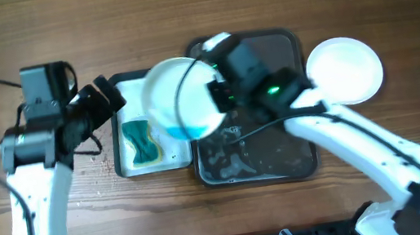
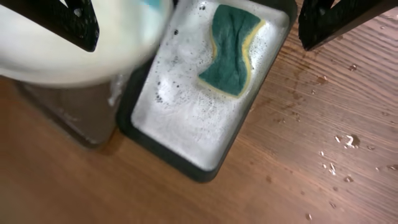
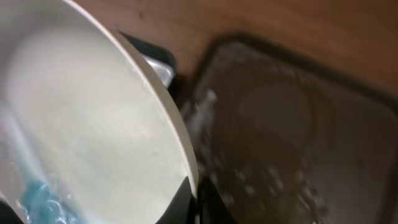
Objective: Clean dirty plates on tray and stack at the side
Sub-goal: 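Lift the plate with the right gripper and tilt it over the basin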
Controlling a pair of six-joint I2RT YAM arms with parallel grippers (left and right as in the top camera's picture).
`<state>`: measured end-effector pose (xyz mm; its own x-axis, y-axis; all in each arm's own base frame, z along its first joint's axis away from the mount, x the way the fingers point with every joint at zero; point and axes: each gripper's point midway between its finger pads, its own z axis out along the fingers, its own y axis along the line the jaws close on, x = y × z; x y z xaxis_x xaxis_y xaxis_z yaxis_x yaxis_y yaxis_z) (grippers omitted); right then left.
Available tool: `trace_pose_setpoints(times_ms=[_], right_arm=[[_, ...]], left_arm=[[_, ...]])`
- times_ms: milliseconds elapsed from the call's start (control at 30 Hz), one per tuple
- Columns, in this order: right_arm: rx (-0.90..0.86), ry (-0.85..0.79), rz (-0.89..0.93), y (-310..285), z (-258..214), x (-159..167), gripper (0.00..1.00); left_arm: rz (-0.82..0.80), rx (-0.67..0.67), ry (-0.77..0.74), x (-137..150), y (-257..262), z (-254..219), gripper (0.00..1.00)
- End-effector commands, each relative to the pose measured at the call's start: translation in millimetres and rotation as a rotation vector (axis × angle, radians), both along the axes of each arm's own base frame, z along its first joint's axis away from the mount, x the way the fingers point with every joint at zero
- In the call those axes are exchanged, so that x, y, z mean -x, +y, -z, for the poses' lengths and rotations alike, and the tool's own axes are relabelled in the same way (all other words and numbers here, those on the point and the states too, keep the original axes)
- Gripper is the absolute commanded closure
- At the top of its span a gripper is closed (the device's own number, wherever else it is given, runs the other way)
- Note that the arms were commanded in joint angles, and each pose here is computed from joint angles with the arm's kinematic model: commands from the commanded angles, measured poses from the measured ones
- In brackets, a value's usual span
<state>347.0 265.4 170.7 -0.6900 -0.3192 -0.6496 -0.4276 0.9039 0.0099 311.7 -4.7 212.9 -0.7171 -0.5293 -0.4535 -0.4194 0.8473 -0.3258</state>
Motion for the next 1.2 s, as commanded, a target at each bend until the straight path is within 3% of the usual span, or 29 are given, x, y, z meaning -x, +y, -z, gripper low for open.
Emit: trace_pose_setpoints(times_ms=[0,167,300,667,1167], right_arm=[[0.119,-0.189,0.052,17,-6,-17,0.96],[0.309,-0.451,0.063,29,-42,-15,0.96],[0.399,-0.552,0.047,41,-59,1,0.96],[0.513,-0.639,0.043,46,-74,20,0.96],[0.503,-0.646,0.047,48,-76,19,0.96]], left_arm=[[-0.006,0.006,-0.089,8,2,-28,0.00],[-0.006,0.006,-0.110,11,2,-33,0.00],[-0.006,0.006,-0.108,10,2,-33,0.00],[-0.006,0.006,-0.108,10,2,-33,0.00],[-0.006,0.006,-0.108,10,2,-33,0.00]])
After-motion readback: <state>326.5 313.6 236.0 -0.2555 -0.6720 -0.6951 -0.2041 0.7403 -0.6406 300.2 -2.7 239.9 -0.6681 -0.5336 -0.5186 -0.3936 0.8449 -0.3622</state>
